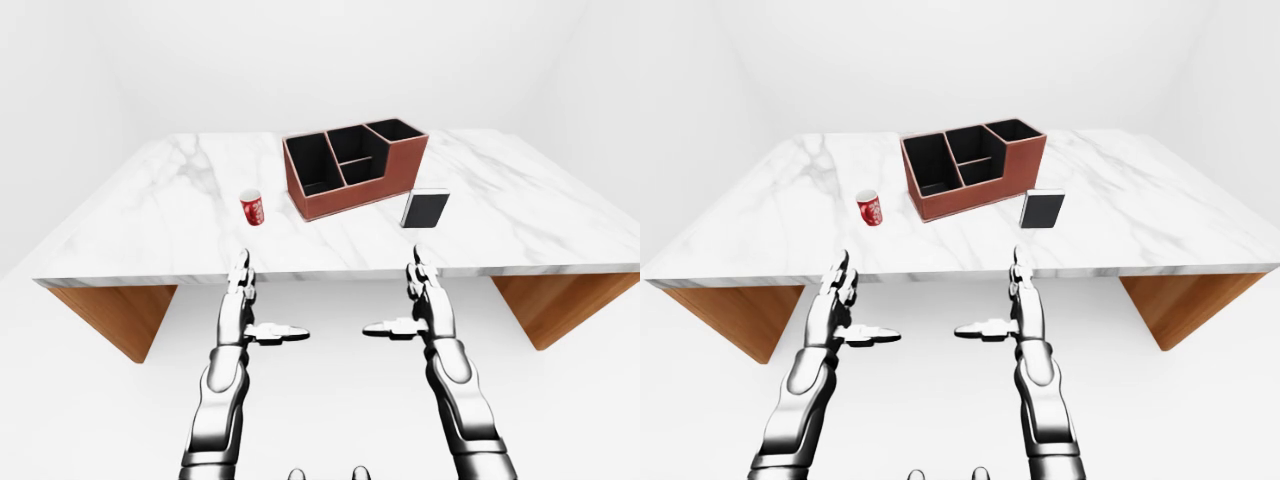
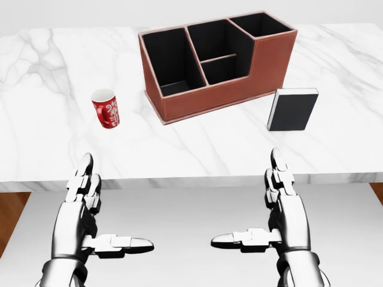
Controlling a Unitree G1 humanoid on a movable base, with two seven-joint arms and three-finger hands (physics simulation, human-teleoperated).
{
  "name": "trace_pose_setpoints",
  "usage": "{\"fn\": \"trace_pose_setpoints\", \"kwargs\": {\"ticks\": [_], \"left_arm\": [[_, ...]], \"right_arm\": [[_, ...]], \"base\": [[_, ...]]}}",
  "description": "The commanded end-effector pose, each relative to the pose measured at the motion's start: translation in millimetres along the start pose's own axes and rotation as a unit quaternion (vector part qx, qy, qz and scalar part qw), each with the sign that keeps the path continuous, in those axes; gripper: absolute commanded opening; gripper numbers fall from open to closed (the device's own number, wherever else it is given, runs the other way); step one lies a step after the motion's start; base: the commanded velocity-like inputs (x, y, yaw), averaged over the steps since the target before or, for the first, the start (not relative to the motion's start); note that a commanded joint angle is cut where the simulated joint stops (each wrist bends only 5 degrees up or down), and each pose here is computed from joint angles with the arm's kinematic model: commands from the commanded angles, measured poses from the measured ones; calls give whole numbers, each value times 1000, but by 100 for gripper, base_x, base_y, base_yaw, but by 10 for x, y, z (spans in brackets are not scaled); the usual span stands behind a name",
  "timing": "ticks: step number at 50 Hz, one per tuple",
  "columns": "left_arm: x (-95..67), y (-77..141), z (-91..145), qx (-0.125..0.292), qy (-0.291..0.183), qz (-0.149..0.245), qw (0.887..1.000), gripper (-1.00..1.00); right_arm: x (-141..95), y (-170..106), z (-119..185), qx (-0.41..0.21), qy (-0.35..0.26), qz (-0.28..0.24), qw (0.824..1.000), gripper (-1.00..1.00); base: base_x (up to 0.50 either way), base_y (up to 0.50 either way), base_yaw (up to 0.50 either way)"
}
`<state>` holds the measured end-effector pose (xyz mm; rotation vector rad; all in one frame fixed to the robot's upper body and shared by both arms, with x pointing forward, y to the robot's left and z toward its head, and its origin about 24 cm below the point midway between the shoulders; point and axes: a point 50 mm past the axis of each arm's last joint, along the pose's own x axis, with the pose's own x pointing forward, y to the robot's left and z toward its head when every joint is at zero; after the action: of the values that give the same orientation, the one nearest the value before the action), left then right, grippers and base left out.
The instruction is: Pick up the book and place it in the left compartment of the caddy.
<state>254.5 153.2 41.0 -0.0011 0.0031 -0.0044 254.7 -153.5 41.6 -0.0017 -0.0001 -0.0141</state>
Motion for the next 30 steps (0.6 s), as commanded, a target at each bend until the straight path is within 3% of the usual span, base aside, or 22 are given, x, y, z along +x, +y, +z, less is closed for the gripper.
{"fn": "trace_pose_setpoints", "kwargs": {"ticks": [1, 8, 13, 19, 30], "left_arm": [[17, 79, 1, -2, 3, -3, 1000, 100], [20, 77, -2, -2, 4, -5, 1000, 100], [27, 82, -3, -2, 5, -4, 1000, 100], [43, 84, -13, 0, 5, -3, 1000, 100], [33, 72, -18, 1, 5, -6, 1000, 100]], "right_arm": [[18, -82, 16, -3, -2, -19, 1000, 100], [20, -64, 7, -2, 5, -5, 1000, 100], [22, -55, 9, 1, 6, 6, 1000, 100], [23, -53, 19, 4, 2, 10, 1000, 100], [18, -55, 2, -9, 3, 5, 1000, 100]], "base": [[0, 0, 0], [0, 0, 0], [12, -44, 0], [45, -27, 0], [50, -2, 0]]}}
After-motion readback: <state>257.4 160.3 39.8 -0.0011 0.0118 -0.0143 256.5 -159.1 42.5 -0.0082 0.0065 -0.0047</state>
